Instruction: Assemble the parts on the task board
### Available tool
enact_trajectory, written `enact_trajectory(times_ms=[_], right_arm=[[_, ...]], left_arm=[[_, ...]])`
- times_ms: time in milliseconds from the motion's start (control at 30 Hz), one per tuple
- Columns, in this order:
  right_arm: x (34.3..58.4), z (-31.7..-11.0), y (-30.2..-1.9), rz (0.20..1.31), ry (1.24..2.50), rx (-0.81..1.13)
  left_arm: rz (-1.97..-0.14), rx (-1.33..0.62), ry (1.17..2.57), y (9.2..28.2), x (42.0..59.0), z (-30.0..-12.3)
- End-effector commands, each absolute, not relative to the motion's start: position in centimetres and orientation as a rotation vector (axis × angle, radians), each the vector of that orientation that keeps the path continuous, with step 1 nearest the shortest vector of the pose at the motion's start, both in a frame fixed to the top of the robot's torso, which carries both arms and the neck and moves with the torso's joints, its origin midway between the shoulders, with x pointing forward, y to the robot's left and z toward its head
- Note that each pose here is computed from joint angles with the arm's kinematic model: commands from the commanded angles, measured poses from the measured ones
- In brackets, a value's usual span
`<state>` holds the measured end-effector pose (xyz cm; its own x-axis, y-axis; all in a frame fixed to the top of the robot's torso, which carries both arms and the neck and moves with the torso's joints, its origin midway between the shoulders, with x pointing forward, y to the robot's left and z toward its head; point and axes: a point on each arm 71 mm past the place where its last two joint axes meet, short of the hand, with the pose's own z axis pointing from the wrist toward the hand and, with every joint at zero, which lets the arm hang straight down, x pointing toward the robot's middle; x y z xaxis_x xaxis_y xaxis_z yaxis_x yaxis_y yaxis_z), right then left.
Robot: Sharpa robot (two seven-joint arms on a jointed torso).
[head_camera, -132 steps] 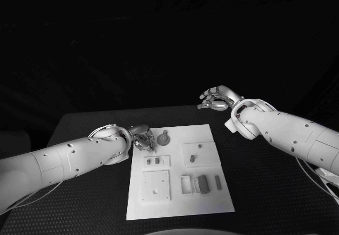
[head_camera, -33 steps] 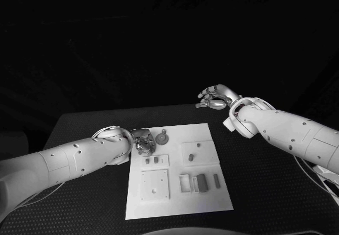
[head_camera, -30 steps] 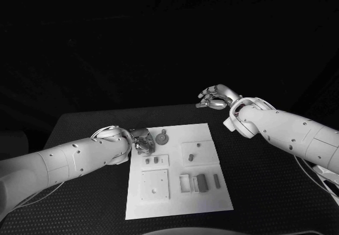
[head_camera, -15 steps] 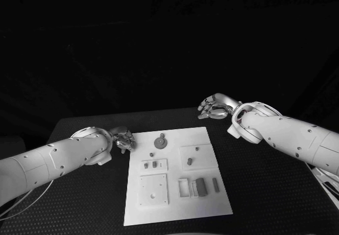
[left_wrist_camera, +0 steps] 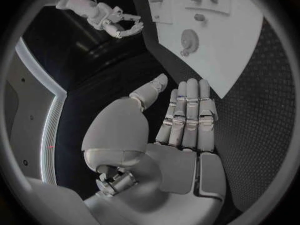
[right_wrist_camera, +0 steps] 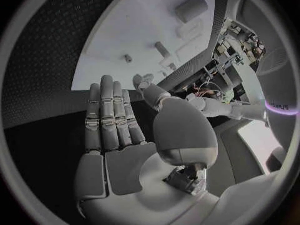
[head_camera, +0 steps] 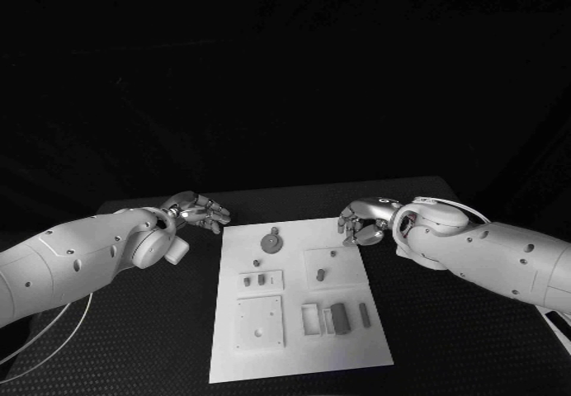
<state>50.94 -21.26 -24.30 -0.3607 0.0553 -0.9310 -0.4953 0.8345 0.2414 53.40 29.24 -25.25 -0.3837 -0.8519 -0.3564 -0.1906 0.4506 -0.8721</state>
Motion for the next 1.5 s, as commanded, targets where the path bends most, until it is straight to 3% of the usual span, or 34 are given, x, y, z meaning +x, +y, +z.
enact_trajectory(times_ms=[33,467,1500], right_arm=[[50.5,-25.2,-21.0,0.463,1.846,-0.472],[49.8,-27.6,-19.3,0.453,1.825,-0.514],[49.6,-30.1,-17.6,0.432,1.872,-0.569]], left_arm=[[-1.078,-0.967,1.751,28.5,53.4,-24.5],[-1.13,-0.969,1.753,26.8,52.8,-24.3],[-1.143,-0.985,1.766,26.2,52.6,-24.4]])
